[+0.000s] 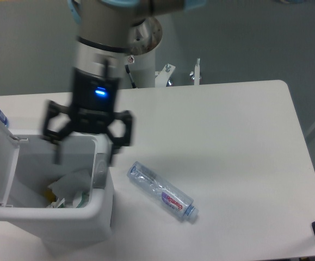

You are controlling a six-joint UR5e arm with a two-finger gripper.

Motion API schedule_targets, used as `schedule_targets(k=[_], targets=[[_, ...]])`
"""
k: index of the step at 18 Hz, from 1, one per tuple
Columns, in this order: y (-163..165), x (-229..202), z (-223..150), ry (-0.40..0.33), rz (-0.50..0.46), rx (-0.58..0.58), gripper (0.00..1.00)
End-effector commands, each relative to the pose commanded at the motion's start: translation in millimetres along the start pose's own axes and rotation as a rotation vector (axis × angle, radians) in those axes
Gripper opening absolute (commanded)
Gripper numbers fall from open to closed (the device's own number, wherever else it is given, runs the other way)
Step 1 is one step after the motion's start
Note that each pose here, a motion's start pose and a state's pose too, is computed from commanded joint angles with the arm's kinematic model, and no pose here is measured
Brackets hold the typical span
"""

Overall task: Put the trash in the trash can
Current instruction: 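Move the gripper back over the clear water bottle and lower it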

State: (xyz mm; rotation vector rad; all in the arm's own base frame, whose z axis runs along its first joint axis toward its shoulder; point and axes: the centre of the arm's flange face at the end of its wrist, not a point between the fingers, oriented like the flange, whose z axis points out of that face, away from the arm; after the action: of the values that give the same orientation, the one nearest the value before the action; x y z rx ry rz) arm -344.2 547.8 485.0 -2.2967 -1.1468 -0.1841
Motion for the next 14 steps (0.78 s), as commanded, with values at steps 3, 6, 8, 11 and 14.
schedule_targets(k=[3,6,8,11,14], targets=[[7.1,-47.5,37.1,-0.116,-0.098,-0.052,1.0],[16.6,-71.8,78.2,-0.208,-0.112,-0.11,1.0],[21.8,-87.6,115.7,-0.238,-0.129,-0.165,1.0],[25.0,-100.3,148.9,-0.26,-0.134,-0.204,1.0],[29.1,-117.5,193.4,-0.28,-0.143,-0.256,1.0]])
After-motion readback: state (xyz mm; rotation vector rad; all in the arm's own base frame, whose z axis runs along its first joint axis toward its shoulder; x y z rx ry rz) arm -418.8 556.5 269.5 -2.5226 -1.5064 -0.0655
